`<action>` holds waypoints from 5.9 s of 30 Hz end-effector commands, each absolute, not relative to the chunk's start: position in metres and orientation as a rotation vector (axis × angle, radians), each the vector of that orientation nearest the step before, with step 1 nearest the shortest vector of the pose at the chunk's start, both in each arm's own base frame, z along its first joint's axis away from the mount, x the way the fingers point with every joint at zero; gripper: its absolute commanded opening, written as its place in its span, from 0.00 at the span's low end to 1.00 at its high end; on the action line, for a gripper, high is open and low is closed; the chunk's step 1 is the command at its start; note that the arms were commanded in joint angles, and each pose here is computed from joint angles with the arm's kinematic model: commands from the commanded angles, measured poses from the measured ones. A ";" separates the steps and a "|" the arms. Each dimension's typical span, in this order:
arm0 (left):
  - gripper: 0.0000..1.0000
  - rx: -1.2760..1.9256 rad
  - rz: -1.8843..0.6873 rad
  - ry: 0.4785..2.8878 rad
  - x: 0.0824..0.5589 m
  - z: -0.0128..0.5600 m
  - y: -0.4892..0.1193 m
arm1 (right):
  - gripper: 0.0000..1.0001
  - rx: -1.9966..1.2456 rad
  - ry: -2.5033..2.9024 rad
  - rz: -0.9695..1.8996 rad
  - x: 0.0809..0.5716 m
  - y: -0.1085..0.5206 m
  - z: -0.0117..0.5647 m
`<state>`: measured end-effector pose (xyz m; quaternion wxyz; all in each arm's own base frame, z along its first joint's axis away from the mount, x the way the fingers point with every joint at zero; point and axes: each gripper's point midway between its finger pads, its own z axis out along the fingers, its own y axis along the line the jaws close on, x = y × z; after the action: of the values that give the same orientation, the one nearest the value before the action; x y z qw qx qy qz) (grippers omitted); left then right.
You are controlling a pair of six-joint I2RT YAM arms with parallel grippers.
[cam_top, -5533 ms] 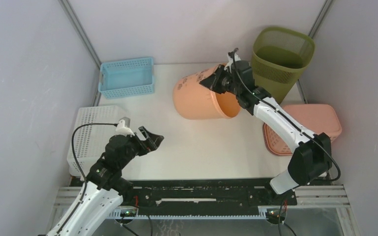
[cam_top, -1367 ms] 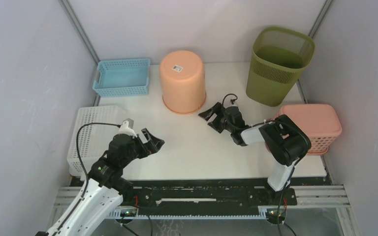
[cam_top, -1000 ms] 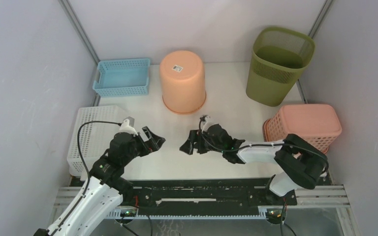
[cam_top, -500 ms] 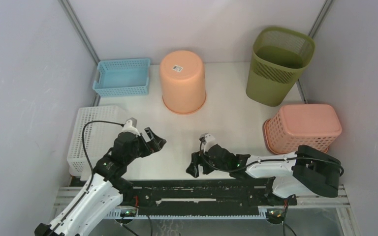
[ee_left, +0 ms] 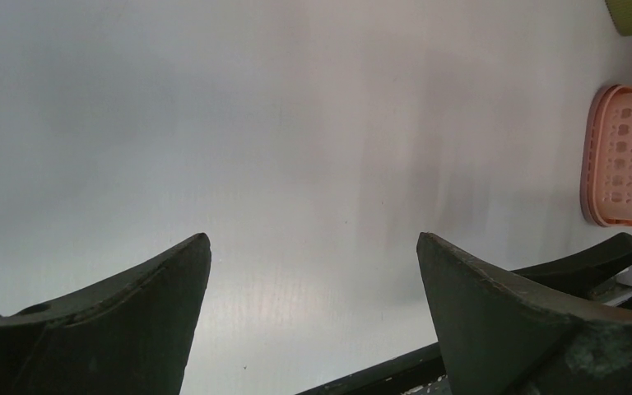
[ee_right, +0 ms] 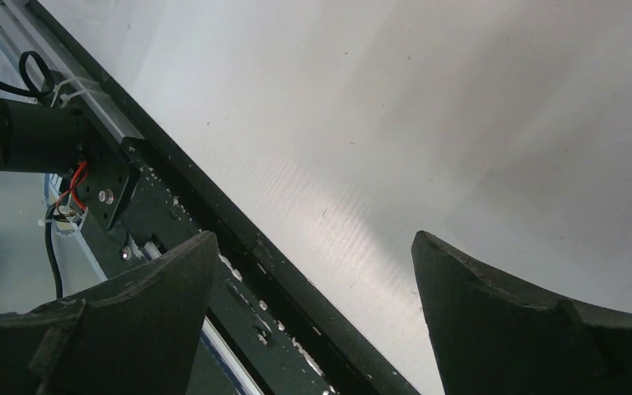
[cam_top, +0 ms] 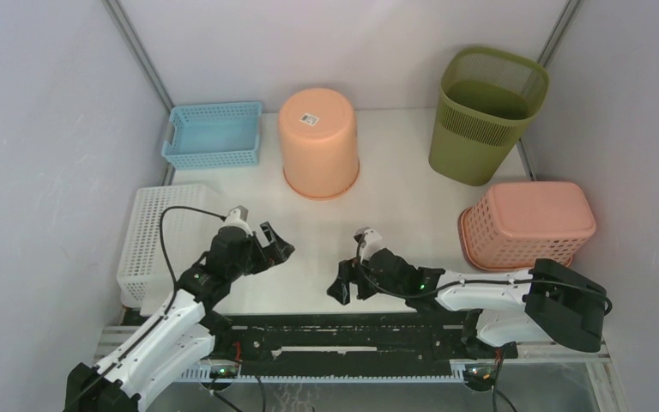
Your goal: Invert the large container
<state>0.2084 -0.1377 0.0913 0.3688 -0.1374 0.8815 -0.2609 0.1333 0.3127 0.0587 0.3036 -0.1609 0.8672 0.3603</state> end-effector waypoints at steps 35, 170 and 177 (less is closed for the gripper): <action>1.00 -0.344 -0.440 2.235 0.285 0.116 -0.153 | 0.95 -0.244 2.243 1.020 0.124 0.282 0.090; 1.00 -0.013 -0.707 2.230 0.232 0.140 -0.207 | 0.59 -0.219 2.019 0.043 0.521 0.069 0.281; 1.00 -0.014 -0.712 2.225 0.231 0.141 -0.208 | 0.39 -0.291 2.012 0.082 0.520 0.084 0.285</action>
<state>0.2281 -0.2003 0.1259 0.3797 -0.0067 0.8874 -0.2615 0.5247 0.0705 0.2774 0.5288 -0.0959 0.8431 0.0198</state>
